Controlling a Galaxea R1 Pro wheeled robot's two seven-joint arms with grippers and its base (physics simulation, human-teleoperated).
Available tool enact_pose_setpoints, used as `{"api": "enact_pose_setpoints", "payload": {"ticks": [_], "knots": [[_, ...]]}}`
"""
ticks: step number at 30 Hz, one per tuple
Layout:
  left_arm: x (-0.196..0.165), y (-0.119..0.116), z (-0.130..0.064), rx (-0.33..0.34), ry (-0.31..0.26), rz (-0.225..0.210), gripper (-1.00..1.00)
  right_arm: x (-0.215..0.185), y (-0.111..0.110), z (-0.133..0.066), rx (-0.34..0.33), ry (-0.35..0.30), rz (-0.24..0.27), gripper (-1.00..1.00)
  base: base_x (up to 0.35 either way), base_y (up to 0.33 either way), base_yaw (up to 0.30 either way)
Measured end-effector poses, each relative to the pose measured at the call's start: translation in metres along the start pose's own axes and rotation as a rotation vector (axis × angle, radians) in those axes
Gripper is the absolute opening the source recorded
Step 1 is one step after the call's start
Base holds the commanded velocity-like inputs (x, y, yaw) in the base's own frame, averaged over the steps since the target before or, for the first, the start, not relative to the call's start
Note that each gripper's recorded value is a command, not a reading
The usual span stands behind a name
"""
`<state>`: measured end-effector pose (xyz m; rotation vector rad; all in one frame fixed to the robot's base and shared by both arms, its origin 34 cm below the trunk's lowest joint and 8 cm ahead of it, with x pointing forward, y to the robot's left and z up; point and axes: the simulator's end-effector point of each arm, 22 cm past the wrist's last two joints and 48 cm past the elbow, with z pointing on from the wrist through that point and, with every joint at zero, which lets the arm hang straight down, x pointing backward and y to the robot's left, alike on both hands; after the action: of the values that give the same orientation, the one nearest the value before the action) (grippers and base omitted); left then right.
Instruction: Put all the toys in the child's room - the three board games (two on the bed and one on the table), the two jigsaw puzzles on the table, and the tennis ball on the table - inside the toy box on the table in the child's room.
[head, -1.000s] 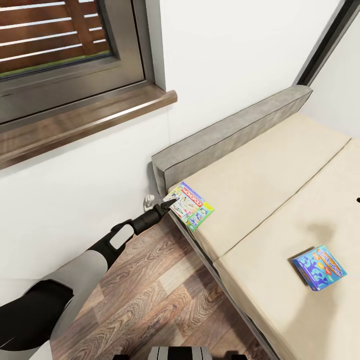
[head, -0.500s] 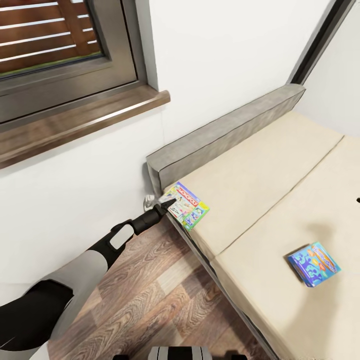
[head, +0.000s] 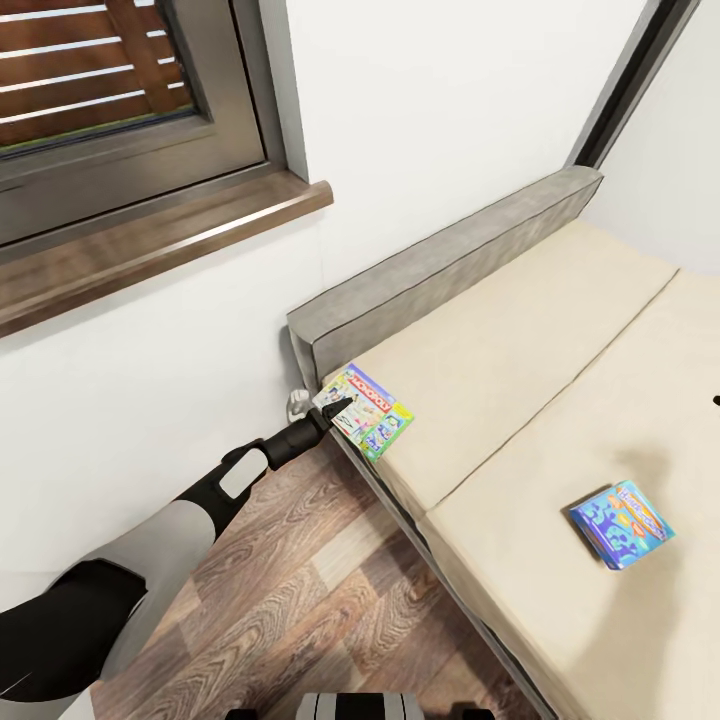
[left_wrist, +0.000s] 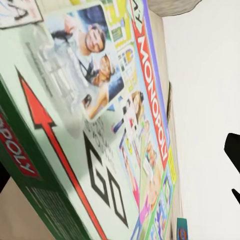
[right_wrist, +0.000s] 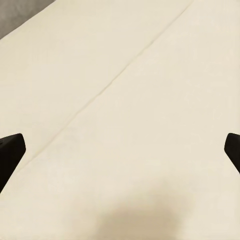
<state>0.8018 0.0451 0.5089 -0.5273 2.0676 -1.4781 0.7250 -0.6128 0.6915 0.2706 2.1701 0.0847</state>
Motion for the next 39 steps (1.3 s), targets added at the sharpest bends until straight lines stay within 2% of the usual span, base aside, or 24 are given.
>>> {"api": "enact_pose_setpoints", "payload": {"ticks": [36,37,39], "knots": [[0.0016,-0.0025,0.0015,0.008,0.001,-0.001,1.00,0.0004,0.0005,0.0002,-0.001,0.000,0.001,1.00,0.000,0.000,-0.002],[0.0016,-0.0027,0.0016,0.008,0.001,-0.001,-1.00,0.0003,0.0005,0.0002,-0.001,0.000,0.001,1.00,0.000,0.000,0.000],[0.0017,-0.0028,0.0017,0.008,0.001,0.000,-1.00,0.0004,0.0005,0.0002,-0.001,0.000,0.001,1.00,0.000,0.000,0.000]]}}
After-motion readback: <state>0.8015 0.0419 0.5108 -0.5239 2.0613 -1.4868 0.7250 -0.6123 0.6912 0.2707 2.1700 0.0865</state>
